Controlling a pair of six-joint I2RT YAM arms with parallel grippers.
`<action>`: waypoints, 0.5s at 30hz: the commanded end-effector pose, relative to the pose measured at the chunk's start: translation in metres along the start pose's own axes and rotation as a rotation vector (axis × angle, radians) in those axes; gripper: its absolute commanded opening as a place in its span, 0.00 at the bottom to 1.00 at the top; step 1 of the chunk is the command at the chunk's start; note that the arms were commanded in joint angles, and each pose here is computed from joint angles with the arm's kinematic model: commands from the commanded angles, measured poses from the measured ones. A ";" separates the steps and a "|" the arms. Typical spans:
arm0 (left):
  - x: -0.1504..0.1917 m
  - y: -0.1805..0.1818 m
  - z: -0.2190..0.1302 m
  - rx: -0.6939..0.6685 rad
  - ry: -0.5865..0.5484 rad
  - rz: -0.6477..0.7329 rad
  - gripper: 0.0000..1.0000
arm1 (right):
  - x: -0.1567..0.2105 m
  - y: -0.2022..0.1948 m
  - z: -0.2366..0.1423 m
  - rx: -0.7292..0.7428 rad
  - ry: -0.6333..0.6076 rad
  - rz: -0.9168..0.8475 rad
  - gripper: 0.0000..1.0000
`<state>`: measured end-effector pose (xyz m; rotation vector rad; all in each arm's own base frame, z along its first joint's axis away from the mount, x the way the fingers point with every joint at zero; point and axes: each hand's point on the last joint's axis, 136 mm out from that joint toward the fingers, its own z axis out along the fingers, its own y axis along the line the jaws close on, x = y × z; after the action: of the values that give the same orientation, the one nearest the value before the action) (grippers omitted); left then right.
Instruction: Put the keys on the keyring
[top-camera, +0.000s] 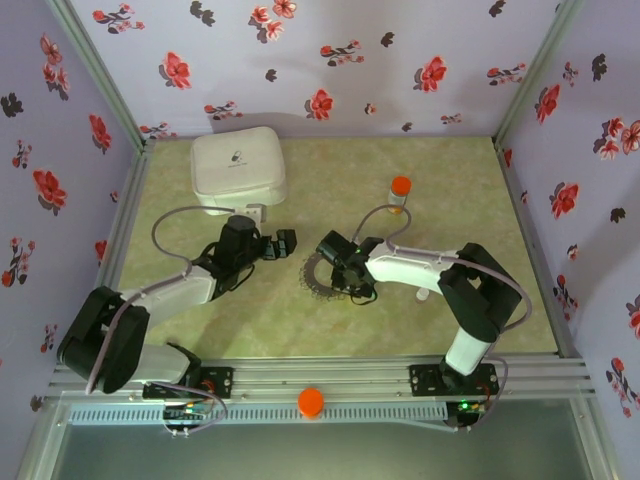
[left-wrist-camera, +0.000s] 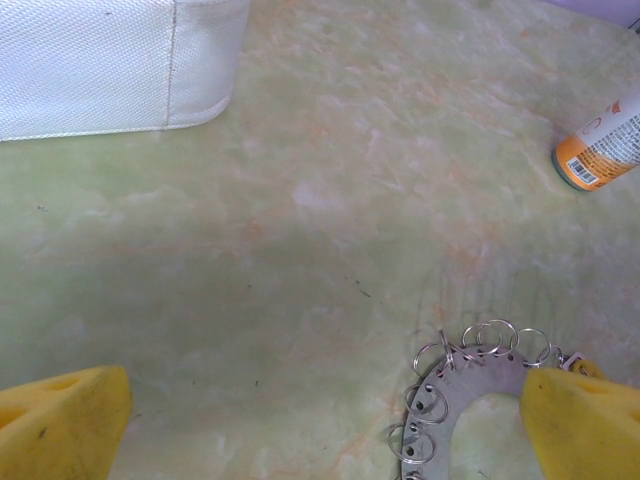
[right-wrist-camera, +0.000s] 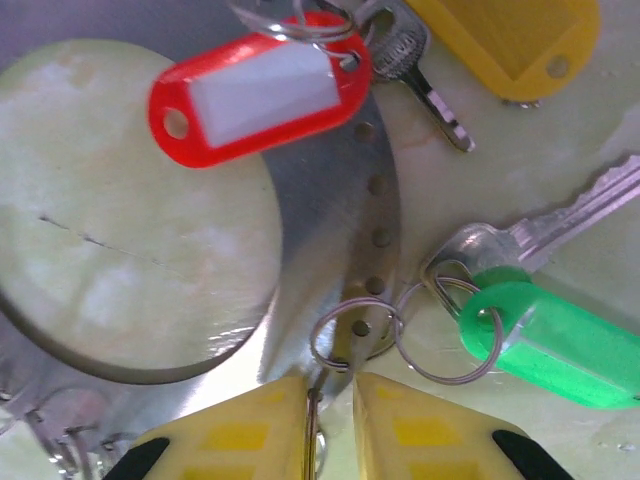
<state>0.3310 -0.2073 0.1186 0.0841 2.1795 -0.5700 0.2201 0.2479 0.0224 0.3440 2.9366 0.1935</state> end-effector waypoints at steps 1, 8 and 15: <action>-0.013 -0.006 0.003 -0.004 -0.039 0.015 1.00 | 0.006 -0.016 0.004 0.063 0.002 -0.021 0.20; -0.020 -0.012 0.004 0.001 -0.047 0.033 1.00 | 0.005 -0.011 0.004 0.051 0.001 -0.033 0.13; -0.022 -0.016 -0.001 0.003 -0.057 0.053 1.00 | 0.003 -0.011 -0.005 0.040 -0.015 -0.050 0.02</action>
<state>0.3361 -0.2157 0.1261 0.1070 2.1598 -0.5560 0.2177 0.2463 0.0205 0.3171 2.9434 0.1830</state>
